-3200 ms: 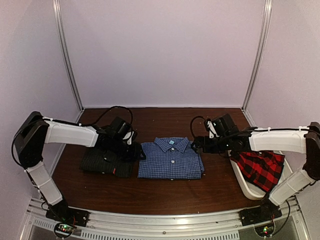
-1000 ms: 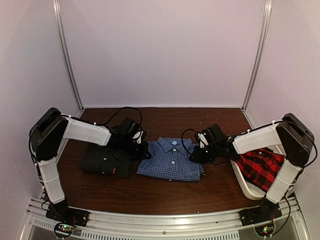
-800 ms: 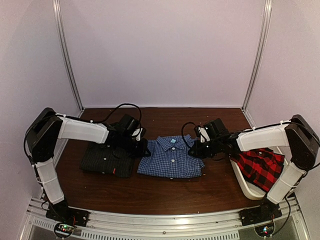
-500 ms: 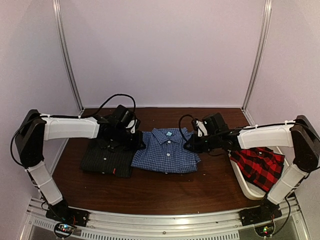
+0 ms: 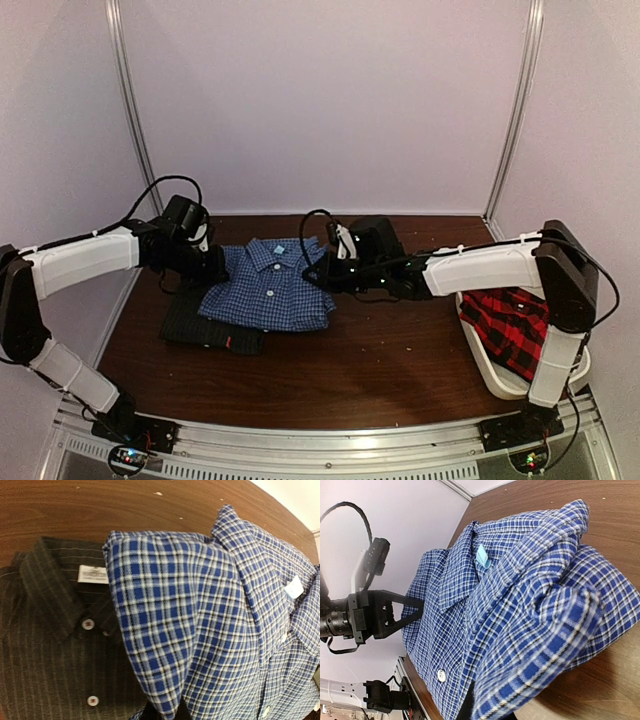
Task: Fold and stack the long sleeve shirts
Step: Place the square-folded shirt on the square-folded shirt.
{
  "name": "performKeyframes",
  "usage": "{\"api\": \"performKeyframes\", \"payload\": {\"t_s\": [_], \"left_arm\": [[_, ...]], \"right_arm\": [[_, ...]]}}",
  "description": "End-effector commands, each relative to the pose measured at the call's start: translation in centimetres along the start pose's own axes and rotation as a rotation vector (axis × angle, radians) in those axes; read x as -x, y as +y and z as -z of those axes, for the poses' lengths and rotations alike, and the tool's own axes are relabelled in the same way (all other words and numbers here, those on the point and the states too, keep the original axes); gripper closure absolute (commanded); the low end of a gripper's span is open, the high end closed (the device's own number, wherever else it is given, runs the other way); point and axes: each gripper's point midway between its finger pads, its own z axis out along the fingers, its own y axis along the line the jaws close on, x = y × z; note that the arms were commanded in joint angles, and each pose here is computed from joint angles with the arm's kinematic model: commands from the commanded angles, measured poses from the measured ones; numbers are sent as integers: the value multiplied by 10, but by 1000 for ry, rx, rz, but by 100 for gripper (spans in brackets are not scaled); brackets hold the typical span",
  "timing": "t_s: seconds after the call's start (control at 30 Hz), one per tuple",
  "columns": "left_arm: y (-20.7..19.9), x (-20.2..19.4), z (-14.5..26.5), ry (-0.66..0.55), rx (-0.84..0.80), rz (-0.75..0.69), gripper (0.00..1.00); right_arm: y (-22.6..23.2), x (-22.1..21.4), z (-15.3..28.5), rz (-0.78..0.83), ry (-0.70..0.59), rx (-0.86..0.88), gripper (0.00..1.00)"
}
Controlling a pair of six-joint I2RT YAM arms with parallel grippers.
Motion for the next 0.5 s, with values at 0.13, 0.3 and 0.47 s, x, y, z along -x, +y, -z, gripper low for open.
{"api": "performKeyframes", "payload": {"t_s": [0.13,0.3,0.47], "left_arm": [[78,8,26,-33,179,40,100],[110,10,27,-42,263,69,100],[127,18,25,-43,303,84,100]], "right_arm": [[69,5,-58,-33,-55,187,100],[95,-10,-87,-21,-43,242,100],[99,-22,-115,-28,-14,269,100]]}}
